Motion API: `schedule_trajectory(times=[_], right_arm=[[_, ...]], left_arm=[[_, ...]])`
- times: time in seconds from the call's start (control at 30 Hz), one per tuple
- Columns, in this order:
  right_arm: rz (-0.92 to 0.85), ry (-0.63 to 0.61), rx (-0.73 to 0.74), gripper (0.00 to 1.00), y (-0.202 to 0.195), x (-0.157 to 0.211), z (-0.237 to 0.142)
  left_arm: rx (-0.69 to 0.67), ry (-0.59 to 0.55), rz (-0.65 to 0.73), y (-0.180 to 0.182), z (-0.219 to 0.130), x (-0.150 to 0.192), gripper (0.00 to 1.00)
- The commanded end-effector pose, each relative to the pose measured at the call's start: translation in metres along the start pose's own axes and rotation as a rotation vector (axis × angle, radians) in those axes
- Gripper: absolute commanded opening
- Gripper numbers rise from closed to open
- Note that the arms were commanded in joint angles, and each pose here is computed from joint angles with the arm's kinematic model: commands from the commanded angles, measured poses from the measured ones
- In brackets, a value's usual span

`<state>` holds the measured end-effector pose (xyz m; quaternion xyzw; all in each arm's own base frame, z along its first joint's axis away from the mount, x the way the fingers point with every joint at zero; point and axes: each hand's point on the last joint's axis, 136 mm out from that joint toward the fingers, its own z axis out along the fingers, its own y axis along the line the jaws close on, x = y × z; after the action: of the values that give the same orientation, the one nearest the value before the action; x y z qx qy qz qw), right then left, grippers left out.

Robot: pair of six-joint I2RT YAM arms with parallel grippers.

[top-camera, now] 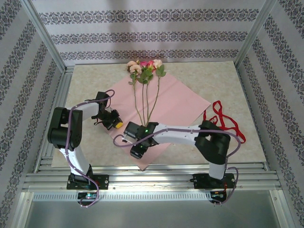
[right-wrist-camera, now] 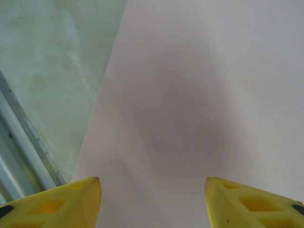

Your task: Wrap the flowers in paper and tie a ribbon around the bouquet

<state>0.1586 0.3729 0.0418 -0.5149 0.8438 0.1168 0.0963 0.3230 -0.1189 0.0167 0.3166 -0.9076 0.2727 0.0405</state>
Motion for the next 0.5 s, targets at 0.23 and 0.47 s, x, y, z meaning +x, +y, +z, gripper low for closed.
schedule_trajectory(times=[0.23, 0.47], right_arm=[[0.062, -0.010, 0.040, 0.54, -0.017, -0.009, 0.009], [0.149, -0.043, 0.019, 0.56, -0.029, -0.001, -0.008]], left_arm=[[0.045, -0.124, 0.055, -0.025, -0.040, -0.007, 0.00], [-0.011, -0.024, 0.028, 0.000, -0.025, 0.012, 0.00]])
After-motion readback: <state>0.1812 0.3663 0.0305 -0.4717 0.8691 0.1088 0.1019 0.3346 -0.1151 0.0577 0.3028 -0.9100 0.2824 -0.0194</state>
